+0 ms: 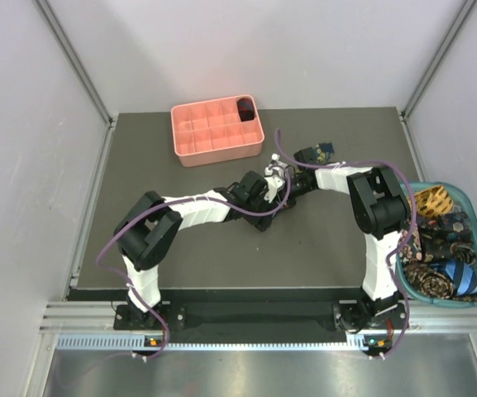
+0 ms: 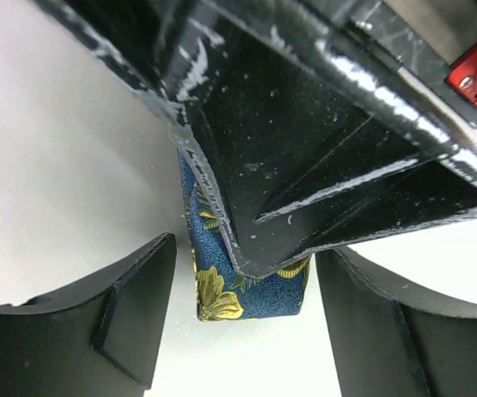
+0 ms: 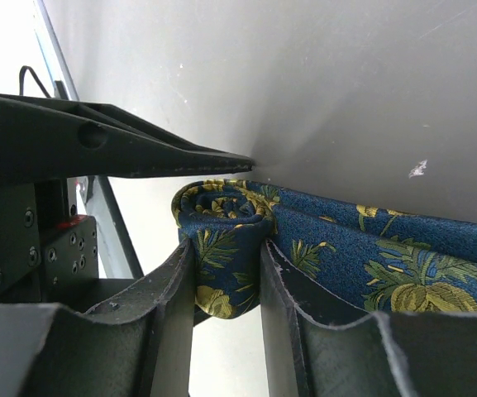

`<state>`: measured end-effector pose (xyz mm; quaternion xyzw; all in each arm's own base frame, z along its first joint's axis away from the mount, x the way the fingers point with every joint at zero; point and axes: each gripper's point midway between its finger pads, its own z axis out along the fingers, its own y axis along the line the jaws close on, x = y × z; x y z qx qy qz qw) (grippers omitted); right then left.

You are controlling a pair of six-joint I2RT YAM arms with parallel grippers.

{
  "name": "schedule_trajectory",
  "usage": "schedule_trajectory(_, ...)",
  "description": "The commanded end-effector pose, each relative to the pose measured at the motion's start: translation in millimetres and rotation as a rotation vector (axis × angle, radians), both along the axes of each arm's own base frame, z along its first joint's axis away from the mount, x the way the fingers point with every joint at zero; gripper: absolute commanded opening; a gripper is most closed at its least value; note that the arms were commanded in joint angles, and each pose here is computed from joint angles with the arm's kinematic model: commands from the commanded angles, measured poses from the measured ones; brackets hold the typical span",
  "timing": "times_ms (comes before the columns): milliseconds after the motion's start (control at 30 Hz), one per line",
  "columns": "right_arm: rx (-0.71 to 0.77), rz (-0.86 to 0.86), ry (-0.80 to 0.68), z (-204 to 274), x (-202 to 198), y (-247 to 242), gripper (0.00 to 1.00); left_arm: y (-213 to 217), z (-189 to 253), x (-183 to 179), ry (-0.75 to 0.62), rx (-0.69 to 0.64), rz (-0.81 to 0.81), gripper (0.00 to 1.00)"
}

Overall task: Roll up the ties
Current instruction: Roll the tie

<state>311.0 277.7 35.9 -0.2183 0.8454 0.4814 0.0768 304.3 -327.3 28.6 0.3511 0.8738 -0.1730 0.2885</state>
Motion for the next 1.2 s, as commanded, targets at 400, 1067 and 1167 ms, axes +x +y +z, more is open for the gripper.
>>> schedule_trajectory(400,-0.107,-0.034,-0.014,-32,5,-17,0.14,2,-19,0,-0.042,0.027,-0.024,0.4)
schedule_trajectory(1067,-0.026,-0.187,-0.096,17,38,-30,0.42,19,-46,-22,0.082,0.157,-0.015,0.27)
schedule_trajectory(1167,0.03,-0.219,-0.086,26,42,-33,0.45,19,-45,-22,0.082,0.163,-0.013,0.26)
